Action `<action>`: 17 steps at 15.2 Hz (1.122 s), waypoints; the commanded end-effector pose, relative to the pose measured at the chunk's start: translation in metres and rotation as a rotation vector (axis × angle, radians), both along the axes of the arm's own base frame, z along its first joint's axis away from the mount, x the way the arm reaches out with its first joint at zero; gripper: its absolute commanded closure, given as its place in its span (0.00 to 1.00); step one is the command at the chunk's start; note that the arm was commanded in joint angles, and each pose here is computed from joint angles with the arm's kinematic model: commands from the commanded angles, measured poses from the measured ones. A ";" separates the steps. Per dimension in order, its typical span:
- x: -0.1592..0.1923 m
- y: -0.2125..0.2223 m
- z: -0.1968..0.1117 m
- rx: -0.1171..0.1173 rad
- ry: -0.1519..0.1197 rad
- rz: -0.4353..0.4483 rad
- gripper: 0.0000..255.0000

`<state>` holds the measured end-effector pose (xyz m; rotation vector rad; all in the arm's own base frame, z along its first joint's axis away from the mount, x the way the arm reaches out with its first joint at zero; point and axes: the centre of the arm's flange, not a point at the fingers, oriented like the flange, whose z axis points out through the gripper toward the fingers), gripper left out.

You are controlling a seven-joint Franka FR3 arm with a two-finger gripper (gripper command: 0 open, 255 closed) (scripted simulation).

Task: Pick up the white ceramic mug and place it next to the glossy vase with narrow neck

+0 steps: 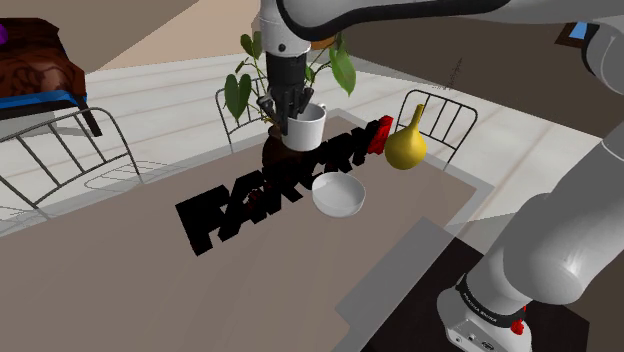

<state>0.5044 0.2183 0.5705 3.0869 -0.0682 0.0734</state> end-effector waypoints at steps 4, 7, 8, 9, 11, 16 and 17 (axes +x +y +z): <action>-0.010 -0.025 0.015 0.000 0.000 0.000 1.00; -0.024 -0.062 0.015 0.000 0.000 0.000 1.00; -0.028 -0.075 0.015 0.000 0.000 0.000 1.00; -0.033 -0.087 0.015 0.000 0.000 0.000 1.00; -0.042 -0.112 0.015 0.000 0.000 0.000 1.00; -0.065 -0.174 0.015 0.000 0.000 0.000 1.00; -0.069 -0.186 0.015 0.000 0.000 0.000 1.00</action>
